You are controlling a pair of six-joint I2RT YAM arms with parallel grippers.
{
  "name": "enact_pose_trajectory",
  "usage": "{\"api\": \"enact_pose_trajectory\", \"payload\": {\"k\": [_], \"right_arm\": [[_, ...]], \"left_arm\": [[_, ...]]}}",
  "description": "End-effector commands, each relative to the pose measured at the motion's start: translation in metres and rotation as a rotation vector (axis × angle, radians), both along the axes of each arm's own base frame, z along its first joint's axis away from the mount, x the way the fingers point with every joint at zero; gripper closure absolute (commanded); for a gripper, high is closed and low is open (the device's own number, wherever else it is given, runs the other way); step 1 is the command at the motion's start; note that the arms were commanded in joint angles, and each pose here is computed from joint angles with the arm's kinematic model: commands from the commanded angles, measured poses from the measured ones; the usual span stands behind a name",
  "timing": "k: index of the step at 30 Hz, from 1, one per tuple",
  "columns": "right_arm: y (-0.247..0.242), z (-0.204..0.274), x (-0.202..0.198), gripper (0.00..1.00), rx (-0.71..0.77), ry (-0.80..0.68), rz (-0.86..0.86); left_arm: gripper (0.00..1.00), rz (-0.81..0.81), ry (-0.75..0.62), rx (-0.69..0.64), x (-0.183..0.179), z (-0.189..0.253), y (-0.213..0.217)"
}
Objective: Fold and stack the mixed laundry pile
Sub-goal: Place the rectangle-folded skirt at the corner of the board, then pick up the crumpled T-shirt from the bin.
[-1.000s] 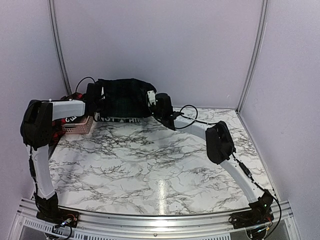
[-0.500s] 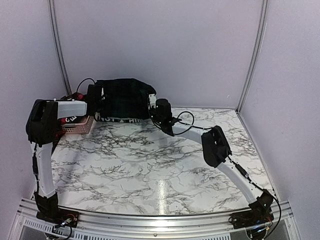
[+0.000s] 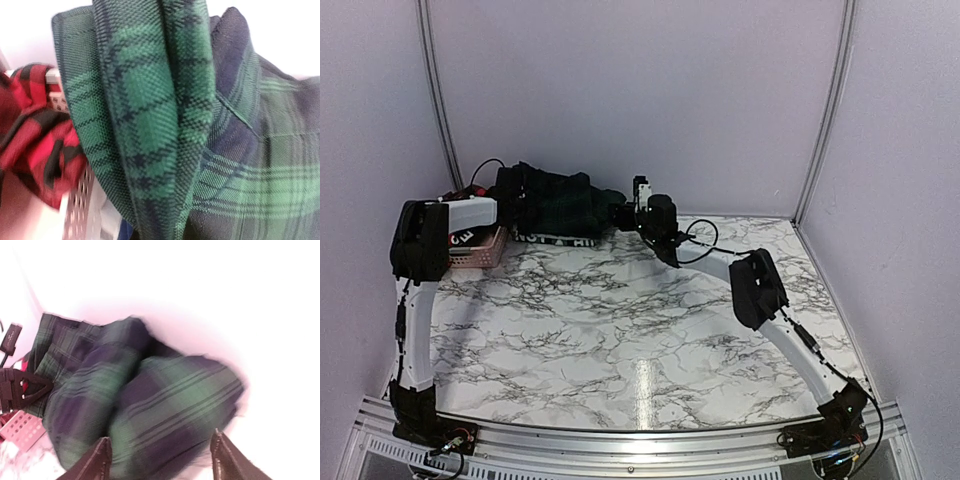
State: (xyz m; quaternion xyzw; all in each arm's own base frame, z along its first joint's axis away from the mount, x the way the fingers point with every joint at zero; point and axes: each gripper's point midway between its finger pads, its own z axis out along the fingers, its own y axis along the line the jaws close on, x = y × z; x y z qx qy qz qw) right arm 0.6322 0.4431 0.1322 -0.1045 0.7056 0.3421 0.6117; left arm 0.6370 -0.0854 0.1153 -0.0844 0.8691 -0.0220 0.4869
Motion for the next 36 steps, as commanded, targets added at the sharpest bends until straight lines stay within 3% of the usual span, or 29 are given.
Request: {"api": "enact_pose_trajectory", "payload": {"k": [1,3,6,9,10,14,20,25,31,36], "right_arm": [[-0.025,0.074,0.009,0.32,0.059,-0.084,-0.03],[-0.03,0.082,0.009,0.27,0.047,-0.086,-0.025],[-0.04,0.098,0.01,0.21,0.036,-0.097,-0.029],[-0.055,0.114,0.011,0.11,0.039,-0.093,-0.028],[-0.059,0.127,0.008,0.05,0.044,-0.105,-0.021],[-0.083,0.157,-0.008,0.02,0.048,-0.139,-0.02],[-0.128,0.213,-0.052,0.01,0.1,-0.207,0.03],[-0.161,0.225,-0.076,0.01,0.1,-0.08,0.064],[-0.18,0.217,-0.119,0.01,-0.054,0.04,0.068],[-0.191,0.2,-0.162,0.01,-0.077,0.1,0.104]], "left_arm": [[0.79,0.032,0.01,0.036,0.019,0.004,0.012],[0.57,0.039,0.024,0.041,0.02,0.003,0.014],[0.35,0.093,0.025,0.063,0.016,0.013,0.025],[0.06,0.14,0.011,0.075,0.009,0.037,0.038],[0.02,0.142,0.0,0.075,0.006,0.049,0.04],[0.01,0.146,-0.059,0.064,-0.01,0.106,0.043],[0.01,0.083,-0.155,-0.064,-0.05,0.185,0.039],[0.01,0.035,-0.193,-0.228,-0.089,0.225,0.052],[0.01,0.158,-0.01,-0.096,-0.129,0.197,0.101],[0.01,0.244,0.159,0.074,-0.138,0.148,0.128]]}}
